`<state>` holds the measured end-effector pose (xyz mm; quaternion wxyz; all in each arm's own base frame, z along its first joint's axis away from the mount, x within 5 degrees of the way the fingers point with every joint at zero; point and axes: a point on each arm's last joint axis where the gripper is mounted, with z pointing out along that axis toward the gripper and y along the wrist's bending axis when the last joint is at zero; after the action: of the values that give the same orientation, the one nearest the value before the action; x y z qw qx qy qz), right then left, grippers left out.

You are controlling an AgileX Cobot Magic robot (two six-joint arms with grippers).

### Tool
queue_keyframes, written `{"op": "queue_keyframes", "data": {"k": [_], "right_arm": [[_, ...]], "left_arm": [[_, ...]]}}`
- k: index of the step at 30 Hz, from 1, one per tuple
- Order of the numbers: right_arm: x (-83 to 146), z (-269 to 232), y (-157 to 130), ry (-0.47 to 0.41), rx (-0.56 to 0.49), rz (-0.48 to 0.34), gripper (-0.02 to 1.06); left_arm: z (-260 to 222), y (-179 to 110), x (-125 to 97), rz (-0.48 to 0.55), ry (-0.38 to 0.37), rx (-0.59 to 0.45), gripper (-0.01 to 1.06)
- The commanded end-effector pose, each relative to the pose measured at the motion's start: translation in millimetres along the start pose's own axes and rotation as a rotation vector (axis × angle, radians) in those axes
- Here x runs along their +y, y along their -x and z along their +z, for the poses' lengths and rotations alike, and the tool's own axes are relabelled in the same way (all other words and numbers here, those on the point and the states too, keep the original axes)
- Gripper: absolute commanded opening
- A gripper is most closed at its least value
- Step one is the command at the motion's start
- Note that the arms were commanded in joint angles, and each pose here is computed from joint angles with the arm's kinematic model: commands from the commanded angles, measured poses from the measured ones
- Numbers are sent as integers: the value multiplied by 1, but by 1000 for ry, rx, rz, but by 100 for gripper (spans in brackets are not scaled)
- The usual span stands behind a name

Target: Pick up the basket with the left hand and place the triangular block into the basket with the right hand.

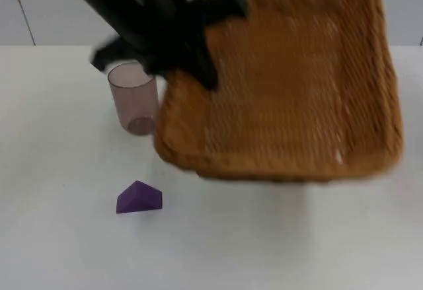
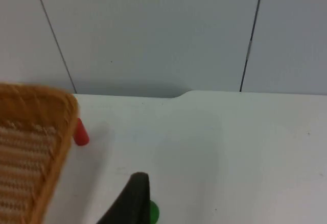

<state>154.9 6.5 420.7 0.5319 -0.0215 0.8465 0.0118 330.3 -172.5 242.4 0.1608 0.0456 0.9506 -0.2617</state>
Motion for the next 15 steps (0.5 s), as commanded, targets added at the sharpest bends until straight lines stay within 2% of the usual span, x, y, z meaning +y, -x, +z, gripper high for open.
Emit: {"op": "queue_keyframes", "data": {"k": [1, 2, 6, 7, 8, 10, 12, 13, 15], "right_arm": [[1, -1, 2, 13, -16, -14, 105], [1, -1, 2, 13, -16, -14, 105], [2, 4, 2, 25, -2, -22, 105], [2, 4, 2, 25, -2, -22, 105], [4, 6, 2, 45, 4, -28, 105], [9, 8, 2, 105, 8, -34, 105], [16, 13, 0, 187, 33, -75, 105], [16, 13, 0, 187, 33, -75, 105], [28, 24, -2, 324, 77, -107, 105]], "left_arm": [[-37, 10, 8, -52, -22, -85, 0], [-37, 10, 8, -52, -22, -85, 0], [-83, 22, 44, -181, 18, -188, 0], [-83, 22, 44, -181, 18, -188, 0], [-93, 23, 57, -222, 39, -202, 0], [-109, 24, 82, -288, 84, -213, 0], [-119, 22, 103, -340, 126, -207, 0], [-119, 22, 103, -340, 126, -207, 0], [-131, 20, 125, -409, 169, -214, 0]]}}
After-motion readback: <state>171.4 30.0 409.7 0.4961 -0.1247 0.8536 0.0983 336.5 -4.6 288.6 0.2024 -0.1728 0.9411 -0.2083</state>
